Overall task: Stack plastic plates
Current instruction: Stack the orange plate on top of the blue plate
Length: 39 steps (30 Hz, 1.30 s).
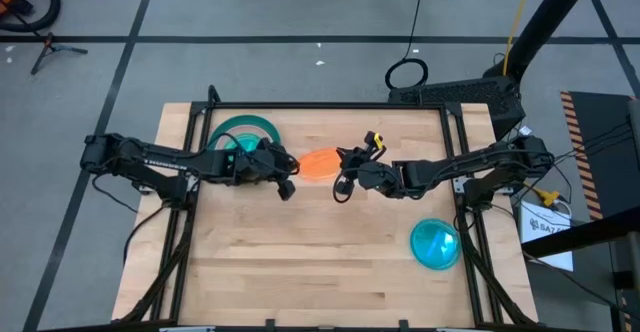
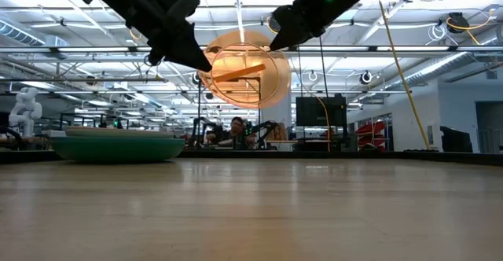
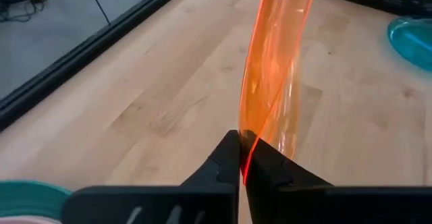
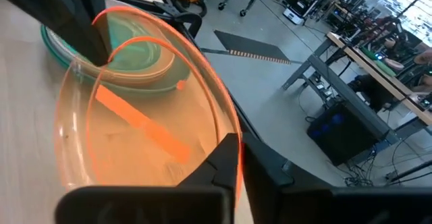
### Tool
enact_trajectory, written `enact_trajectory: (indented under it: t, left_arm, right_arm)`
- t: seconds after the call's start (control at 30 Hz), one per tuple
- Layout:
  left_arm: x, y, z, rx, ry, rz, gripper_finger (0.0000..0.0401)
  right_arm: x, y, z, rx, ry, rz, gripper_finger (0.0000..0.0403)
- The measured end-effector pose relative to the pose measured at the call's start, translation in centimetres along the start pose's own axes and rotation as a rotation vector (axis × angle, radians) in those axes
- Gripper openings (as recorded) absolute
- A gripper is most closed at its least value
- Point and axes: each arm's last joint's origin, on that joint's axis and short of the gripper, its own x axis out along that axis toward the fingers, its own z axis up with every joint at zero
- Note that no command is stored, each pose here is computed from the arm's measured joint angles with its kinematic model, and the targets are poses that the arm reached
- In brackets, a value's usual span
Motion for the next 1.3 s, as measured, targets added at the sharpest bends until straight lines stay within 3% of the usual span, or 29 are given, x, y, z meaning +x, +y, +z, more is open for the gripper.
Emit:
enact_trajectory:
  t: [0.27,0.5,0.77,1.07,1.23,1.3]
  left_arm:
    - [-0.1,0.6,0.2,-0.082,-0.001,0.014,0.0007]
    - [-0.6,3.1,-0.1,-0.132,0.083,0.113,0.0006]
    - [-4.4,7.4,0.6,-0.168,0.114,0.236,0.0006]
    - [-10.8,10.8,2.3,-0.205,0.407,0.399,0.0006]
    - [-12.2,11.9,2.2,-0.231,0.556,0.469,0.0005]
    - [-12.1,12.1,1.9,-0.246,0.605,0.437,0.0005]
  right_arm:
    - [0.0,-0.1,0.3,0.037,-0.026,-0.004,0.0101]
    - [0.1,-0.7,0.4,0.05,-0.023,-0.06,0.0147]
    - [0.4,-1.6,0.3,0.052,-0.004,-0.094,0.015]
    - [1.9,-3.4,-0.2,0.042,0.044,-0.153,0.0148]
    - [2.1,-3.7,-0.6,0.039,0.074,-0.158,0.0148]
    - [2.2,-3.8,-0.7,0.046,0.08,-0.16,0.0147]
